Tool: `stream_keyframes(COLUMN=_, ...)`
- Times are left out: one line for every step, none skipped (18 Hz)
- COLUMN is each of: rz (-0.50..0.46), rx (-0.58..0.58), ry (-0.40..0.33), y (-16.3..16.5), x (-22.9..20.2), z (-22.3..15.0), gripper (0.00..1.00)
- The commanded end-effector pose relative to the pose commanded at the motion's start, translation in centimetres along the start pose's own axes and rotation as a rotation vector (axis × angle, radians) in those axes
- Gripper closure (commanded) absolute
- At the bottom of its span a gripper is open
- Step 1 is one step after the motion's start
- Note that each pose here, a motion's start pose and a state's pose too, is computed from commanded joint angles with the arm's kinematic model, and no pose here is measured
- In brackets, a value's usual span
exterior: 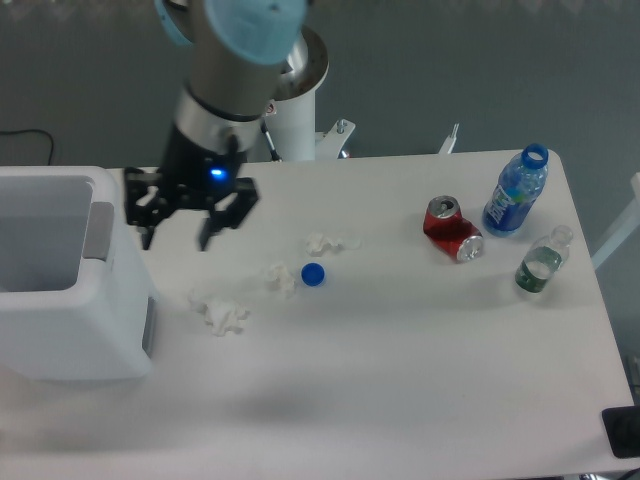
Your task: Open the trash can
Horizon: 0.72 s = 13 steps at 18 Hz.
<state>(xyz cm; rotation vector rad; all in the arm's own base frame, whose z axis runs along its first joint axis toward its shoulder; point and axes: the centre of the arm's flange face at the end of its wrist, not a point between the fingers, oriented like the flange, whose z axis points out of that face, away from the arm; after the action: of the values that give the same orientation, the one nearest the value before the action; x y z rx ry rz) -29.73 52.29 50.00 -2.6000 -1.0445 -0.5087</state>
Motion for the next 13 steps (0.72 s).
stream_keyframes(rz=-0.01, rx=0.004, ry=-0.01, y=-0.4, x=-1.1, z=-0.1, gripper=0.0)
stream_keyframes(rz=-0.008, rx=0.004, ry=-0.019, y=-0.6, x=-1.8, z=0.0, gripper=0.0)
stream_keyframes(rz=0.004, rx=-0.006, ry=-0.037, y=-0.8, x=-2.8, z=0.5, gripper=0.0)
stream_keyframes(rz=0.018, rx=-0.025, ry=-0.069, y=-1.2, x=-3.9, z=1.4, gripper=0.0)
stream_keyframes(rz=0.036, rx=-0.037, ry=-0.114, y=-1.5, x=-5.1, z=1.8, gripper=0.0)
stream_keyframes(rz=0.068, rx=-0.049, ry=-0.151, y=-1.7, x=-6.0, z=1.9, gripper=0.0)
stream_keyframes(rz=0.093, rx=-0.072, ry=-0.184, y=-2.1, x=-7.2, z=2.7, gripper=0.0)
stream_keyframes(rz=0.103, rx=-0.093, ry=-0.213, y=-2.3, x=-8.6, z=3.2, gripper=0.0)
stream_keyframes(rz=0.106, rx=-0.101, ry=-0.226, y=-2.4, x=-9.1, z=3.5, gripper=0.0)
stream_keyframes(rz=0.131, rx=-0.127, ry=-0.258, y=-3.0, x=-11.2, z=4.2, gripper=0.0)
stream_keyframes(rz=0.162, rx=-0.135, ry=-0.266, y=-3.4, x=-12.4, z=4.5, gripper=0.0)
stream_keyframes(rz=0.207, rx=-0.142, ry=-0.274, y=-3.7, x=-13.4, z=4.6, gripper=0.0)
stream_keyframes(rz=0.27, rx=-0.155, ry=-0.286, y=-3.9, x=-14.2, z=4.7, gripper=0.0)
